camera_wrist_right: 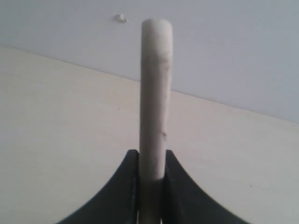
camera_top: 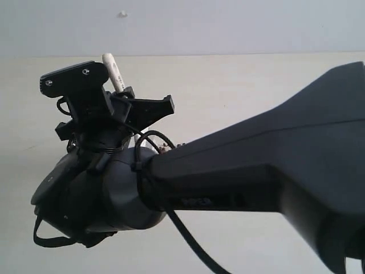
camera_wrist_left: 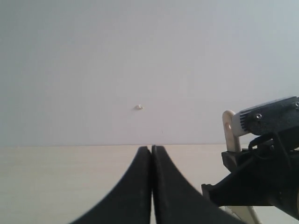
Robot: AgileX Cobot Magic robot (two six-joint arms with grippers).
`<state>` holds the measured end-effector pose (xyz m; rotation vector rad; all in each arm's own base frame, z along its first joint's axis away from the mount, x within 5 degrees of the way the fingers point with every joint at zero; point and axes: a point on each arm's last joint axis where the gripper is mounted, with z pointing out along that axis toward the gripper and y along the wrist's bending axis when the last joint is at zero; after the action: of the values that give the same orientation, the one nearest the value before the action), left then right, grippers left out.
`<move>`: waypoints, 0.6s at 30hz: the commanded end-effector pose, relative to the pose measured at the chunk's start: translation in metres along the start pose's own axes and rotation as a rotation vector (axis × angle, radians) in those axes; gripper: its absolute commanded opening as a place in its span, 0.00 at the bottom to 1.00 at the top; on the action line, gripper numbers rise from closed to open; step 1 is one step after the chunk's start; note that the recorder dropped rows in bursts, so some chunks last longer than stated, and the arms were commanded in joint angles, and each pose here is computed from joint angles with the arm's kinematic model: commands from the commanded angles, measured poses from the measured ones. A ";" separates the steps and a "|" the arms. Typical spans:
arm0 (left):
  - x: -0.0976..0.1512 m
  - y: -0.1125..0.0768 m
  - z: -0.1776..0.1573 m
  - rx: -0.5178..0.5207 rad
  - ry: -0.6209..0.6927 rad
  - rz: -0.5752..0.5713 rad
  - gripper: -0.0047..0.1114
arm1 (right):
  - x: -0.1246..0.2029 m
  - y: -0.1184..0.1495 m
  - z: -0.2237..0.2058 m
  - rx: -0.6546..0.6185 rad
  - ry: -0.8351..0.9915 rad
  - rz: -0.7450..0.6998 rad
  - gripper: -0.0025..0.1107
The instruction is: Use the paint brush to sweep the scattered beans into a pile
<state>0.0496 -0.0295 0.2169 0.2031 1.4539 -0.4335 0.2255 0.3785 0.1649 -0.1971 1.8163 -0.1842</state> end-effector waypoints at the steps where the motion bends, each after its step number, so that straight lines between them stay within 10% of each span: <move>1: 0.001 -0.001 0.000 0.013 0.007 -0.005 0.04 | -0.015 0.014 -0.013 -0.175 -0.028 0.066 0.02; 5: 0.001 -0.001 0.000 0.013 0.007 -0.005 0.04 | -0.020 0.025 -0.016 -0.309 -0.045 0.100 0.02; 18: 0.001 -0.001 0.000 0.013 0.007 -0.005 0.04 | -0.007 0.003 0.028 -0.193 0.046 0.120 0.02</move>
<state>0.0496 -0.0295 0.2169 0.2031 1.4539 -0.4335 0.2487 0.3864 0.1666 -0.2546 1.8573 0.0918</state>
